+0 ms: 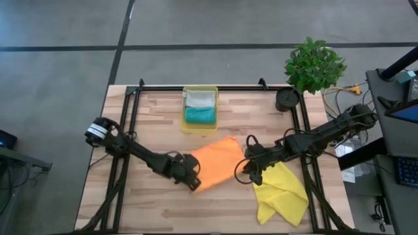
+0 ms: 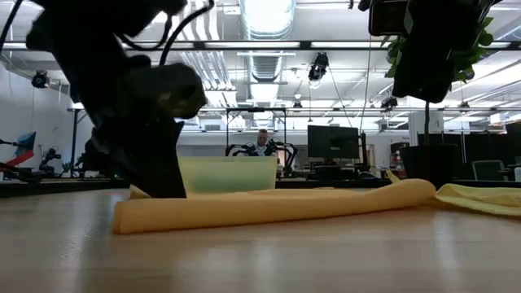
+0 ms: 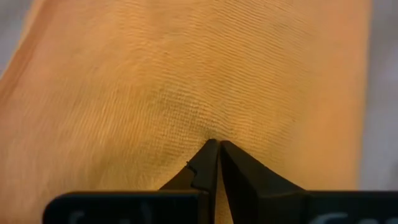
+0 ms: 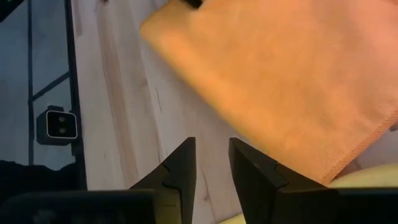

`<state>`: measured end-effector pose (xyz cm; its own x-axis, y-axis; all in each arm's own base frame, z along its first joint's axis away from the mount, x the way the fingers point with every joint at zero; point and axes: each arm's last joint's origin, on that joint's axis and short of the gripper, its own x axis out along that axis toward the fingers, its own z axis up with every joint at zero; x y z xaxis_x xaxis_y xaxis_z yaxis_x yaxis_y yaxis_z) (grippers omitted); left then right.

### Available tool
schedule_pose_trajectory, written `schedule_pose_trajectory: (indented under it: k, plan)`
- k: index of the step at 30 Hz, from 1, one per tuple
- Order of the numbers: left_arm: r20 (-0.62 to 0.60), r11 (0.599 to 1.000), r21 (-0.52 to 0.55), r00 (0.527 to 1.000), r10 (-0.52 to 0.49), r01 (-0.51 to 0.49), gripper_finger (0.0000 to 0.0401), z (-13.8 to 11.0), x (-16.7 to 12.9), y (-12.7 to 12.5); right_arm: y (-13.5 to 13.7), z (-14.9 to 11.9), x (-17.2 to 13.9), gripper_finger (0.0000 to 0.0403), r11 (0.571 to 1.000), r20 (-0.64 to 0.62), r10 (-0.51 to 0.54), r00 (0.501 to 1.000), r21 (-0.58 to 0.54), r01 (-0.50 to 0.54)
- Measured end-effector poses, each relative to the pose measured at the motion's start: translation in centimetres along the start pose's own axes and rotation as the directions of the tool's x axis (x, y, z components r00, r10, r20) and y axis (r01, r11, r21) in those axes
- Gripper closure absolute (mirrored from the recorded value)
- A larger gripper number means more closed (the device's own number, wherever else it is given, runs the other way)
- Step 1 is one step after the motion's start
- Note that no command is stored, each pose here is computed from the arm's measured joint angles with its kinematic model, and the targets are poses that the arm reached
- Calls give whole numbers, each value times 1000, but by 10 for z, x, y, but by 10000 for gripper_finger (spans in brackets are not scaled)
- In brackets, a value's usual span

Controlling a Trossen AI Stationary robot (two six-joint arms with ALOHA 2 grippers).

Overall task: Fold microfiber towels
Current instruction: Fold the orange microfiber cloth

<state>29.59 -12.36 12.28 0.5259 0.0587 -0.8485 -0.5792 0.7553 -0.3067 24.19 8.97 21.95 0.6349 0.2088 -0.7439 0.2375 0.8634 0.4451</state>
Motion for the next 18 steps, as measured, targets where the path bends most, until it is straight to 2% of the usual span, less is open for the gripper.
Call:
schedule_pose_trajectory:
  k: [9,13,15,18]
  plan:
    - [-31,993,10,992,-119,119,391,-19,8,-67,0,0,0,314,1000,0,0,1000,-19,0]
    - [-59,963,-8,961,-270,270,392,-20,10,-97,2,-2,0,312,999,-5,5,1000,-32,-5]
    - [-16,969,2,969,-248,248,398,-16,3,-104,4,-4,0,312,999,-12,12,1000,-40,-13]
    - [104,969,49,964,-245,241,400,2,-22,-113,8,-8,0,315,998,-25,24,999,-59,-25]
